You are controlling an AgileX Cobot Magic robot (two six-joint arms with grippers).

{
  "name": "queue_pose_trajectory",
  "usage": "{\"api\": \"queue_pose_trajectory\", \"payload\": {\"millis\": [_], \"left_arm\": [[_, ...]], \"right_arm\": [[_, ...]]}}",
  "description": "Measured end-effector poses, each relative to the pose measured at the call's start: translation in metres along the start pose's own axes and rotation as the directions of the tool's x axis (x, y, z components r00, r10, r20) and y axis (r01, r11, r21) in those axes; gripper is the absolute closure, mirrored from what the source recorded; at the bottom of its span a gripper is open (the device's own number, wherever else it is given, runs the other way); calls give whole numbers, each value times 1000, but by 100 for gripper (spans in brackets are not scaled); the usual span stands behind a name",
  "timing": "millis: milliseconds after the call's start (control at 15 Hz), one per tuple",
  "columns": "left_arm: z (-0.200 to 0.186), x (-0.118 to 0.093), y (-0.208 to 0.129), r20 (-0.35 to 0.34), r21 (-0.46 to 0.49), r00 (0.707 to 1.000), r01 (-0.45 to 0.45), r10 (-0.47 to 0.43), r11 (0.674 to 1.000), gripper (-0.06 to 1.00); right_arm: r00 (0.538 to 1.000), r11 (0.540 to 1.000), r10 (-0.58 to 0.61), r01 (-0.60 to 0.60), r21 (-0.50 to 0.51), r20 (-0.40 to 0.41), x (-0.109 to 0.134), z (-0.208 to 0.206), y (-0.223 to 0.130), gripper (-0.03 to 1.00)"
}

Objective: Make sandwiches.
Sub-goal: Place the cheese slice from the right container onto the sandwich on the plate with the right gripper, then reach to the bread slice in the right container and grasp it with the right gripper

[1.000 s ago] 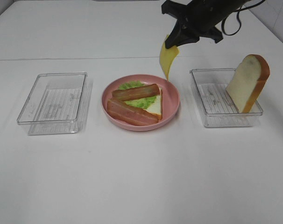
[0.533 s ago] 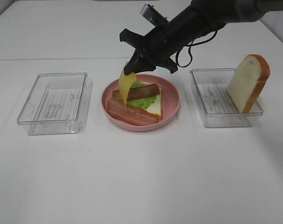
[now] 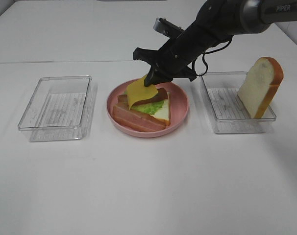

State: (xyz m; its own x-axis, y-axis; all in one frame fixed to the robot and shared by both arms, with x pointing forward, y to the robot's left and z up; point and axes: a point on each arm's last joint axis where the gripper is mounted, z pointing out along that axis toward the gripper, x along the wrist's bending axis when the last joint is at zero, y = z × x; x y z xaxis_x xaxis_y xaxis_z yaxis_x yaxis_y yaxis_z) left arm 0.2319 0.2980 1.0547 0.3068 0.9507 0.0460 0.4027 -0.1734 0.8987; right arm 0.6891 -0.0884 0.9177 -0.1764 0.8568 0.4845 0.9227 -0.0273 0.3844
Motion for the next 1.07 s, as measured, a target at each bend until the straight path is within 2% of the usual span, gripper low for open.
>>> {"api": "queue_pose_trajectory", "payload": {"millis": [267,400,467,533,600,667,733,800,933,1067], "left_arm": [[0,0,0,0,0,1000,0,0,1000,19],[0,0,0,0,0,1000,0,0,1000,19],[0,0,0,0,0,1000,0,0,1000,19],[0,0,0,0,0,1000,0,0,1000,19],[0,0,0,0,0,1000,0,0,1000,19],[0,0,0,0,0,1000,0,0,1000,19],[0,0,0,0,0,1000,0,0,1000,19],[0,0,0,0,0,1000,0,0,1000,19],[0,0,0,0,0,1000,0,0,1000,19],[0,0,0,0,0,1000,0,0,1000,19]], "right_arm": [[997,1000,-6,6,5,80,-7,0,-1,97],[996,1000,-2,1,5,88,-8,0,-1,95],[996,1000,-1,0,5,88,-8,0,-1,88],[996,1000,-1,0,5,88,-8,0,-1,69],[996,1000,-1,0,5,88,-8,0,-1,62],[996,1000,-2,1,6,88,-8,0,-1,44],[996,1000,-3,2,11,88,-8,-1,-1,32],[995,1000,-15,13,17,94,-7,-3,-1,26],[994,999,-43,42,10,101,-3,-13,2,23],[988,994,-101,106,-40,114,14,-53,14,22]]}}
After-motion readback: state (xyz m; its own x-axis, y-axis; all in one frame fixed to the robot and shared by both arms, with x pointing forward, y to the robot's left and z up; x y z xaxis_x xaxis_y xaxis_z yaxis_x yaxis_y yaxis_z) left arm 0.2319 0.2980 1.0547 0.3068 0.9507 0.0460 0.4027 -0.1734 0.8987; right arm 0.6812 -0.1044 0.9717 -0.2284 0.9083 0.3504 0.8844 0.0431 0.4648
